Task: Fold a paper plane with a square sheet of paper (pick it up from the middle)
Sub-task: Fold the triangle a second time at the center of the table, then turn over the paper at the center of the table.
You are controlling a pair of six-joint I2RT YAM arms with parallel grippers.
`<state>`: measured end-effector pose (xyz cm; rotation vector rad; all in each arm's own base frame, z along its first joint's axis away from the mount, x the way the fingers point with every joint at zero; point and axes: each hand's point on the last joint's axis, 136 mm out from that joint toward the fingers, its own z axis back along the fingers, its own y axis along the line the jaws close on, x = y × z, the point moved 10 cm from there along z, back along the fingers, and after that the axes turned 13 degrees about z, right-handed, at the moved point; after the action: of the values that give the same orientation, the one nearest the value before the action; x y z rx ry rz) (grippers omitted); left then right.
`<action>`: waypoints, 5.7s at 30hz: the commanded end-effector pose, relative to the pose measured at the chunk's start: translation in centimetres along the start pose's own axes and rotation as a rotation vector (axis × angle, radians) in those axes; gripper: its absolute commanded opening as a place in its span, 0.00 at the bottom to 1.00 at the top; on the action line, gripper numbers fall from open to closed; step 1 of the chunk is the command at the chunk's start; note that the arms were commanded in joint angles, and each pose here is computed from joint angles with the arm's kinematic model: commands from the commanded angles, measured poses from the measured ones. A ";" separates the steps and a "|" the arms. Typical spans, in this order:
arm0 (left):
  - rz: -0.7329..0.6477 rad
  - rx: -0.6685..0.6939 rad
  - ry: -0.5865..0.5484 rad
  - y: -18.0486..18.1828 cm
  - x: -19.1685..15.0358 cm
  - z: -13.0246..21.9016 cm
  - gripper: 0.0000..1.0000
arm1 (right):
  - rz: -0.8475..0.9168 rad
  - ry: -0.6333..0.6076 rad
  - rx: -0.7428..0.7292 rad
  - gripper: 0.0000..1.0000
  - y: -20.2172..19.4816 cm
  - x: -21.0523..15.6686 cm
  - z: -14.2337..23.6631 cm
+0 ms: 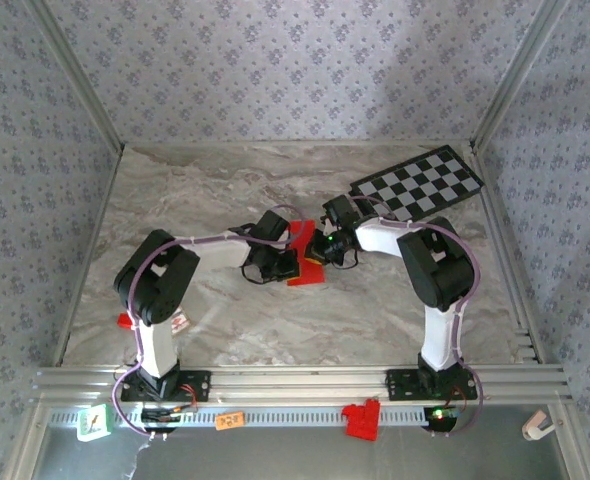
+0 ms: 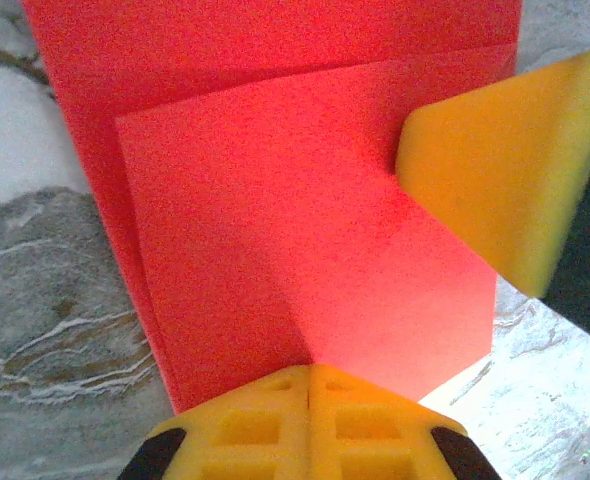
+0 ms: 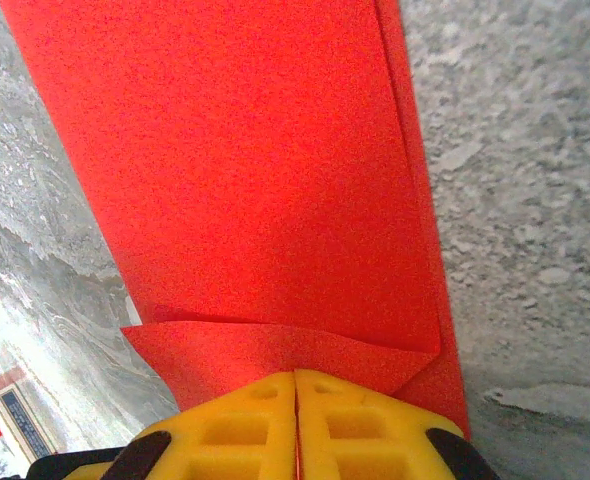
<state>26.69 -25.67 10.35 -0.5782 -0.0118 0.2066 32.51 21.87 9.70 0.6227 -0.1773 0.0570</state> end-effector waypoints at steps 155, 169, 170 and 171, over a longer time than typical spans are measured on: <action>0.280 -0.027 -0.075 3.0 4.5 -0.5 0.07 | -0.232 -0.094 0.010 0.28 1.1 -2.2 0.8; 0.286 -0.026 -0.080 3.1 4.4 -0.3 0.07 | -0.196 -0.117 0.151 0.24 1.8 -2.3 0.5; 0.286 -0.027 -0.081 3.1 4.4 -0.3 0.07 | -0.193 -0.116 0.148 0.23 1.7 -2.3 0.5; 0.287 -0.028 -0.081 3.0 4.4 -0.2 0.07 | -0.192 -0.114 0.144 0.22 1.7 -2.4 0.4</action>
<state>31.73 -23.57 9.85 -0.6943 -0.0625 0.4642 30.31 22.82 10.96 0.7744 -0.2398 -0.1581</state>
